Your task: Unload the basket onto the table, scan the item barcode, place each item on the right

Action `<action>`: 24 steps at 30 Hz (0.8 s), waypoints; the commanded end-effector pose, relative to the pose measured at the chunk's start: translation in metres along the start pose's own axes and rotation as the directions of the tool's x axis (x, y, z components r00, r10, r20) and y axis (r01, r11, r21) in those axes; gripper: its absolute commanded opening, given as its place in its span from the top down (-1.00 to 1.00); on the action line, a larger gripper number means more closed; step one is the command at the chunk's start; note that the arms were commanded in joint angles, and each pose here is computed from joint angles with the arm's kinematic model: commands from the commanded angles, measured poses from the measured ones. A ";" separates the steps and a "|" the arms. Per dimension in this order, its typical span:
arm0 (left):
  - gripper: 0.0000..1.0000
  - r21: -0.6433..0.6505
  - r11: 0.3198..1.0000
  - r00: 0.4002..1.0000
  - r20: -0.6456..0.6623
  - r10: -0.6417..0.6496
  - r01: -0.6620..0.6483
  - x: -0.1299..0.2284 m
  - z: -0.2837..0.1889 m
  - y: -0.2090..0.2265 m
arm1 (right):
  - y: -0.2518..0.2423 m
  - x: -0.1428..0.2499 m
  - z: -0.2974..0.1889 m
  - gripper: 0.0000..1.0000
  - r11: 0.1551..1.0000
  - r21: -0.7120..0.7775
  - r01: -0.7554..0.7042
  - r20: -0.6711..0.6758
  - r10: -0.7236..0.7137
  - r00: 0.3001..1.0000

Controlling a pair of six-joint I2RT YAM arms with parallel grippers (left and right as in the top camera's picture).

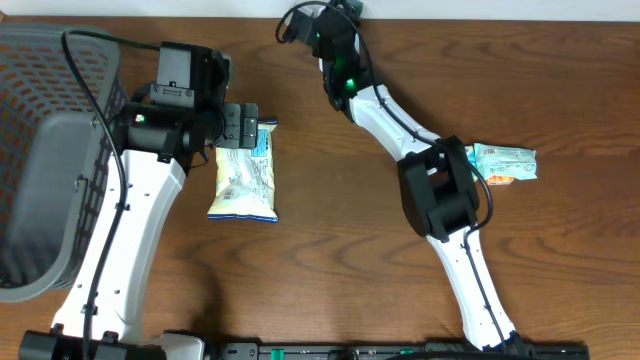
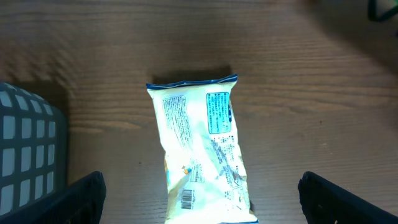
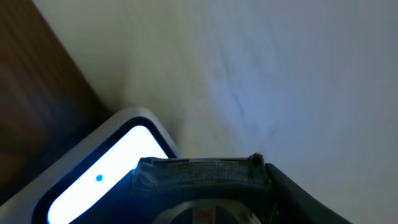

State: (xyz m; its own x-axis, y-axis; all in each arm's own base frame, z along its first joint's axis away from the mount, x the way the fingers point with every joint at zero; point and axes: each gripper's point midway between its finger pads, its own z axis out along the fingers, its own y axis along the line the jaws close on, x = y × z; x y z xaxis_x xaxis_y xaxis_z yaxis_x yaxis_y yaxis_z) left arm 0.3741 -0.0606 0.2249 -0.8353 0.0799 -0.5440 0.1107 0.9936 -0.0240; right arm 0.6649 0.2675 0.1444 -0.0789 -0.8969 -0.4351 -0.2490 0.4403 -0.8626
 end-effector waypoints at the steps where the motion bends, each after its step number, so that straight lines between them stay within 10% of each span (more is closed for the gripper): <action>1: -0.96 -0.008 1.000 1.000 0.007 0.013 -0.013 -0.003 -0.002 0.003 | -0.103 -0.038 -0.048 0.03 0.940 0.073 -0.332 0.082 0.326 0.942; 10: -0.96 -0.008 1.000 1.000 0.007 0.013 -0.013 -0.003 -0.002 0.003 | -0.085 -0.042 -0.150 -0.01 0.689 -0.374 -0.621 -0.195 0.596 0.779; 16: -0.95 -0.008 1.000 1.000 0.007 0.013 -0.013 -0.003 -0.002 0.003 | -0.020 0.021 -0.203 -0.01 0.563 -0.490 -0.666 -0.549 0.393 0.737; 24: -0.95 -0.008 1.000 1.000 0.007 0.013 -0.013 -0.003 -0.002 0.003 | 0.056 0.126 -0.235 -0.03 0.526 -0.365 -0.768 -0.867 0.109 0.486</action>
State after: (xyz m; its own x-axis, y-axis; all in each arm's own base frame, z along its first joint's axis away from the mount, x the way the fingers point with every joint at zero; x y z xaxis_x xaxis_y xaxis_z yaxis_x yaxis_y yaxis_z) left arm 0.3739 -0.0605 0.2248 -0.8357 0.0800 -0.5434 0.1107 0.9936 -0.0240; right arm 0.4207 0.1868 0.1335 -0.8319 -0.5268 -0.1745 -0.5295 0.8476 -0.0347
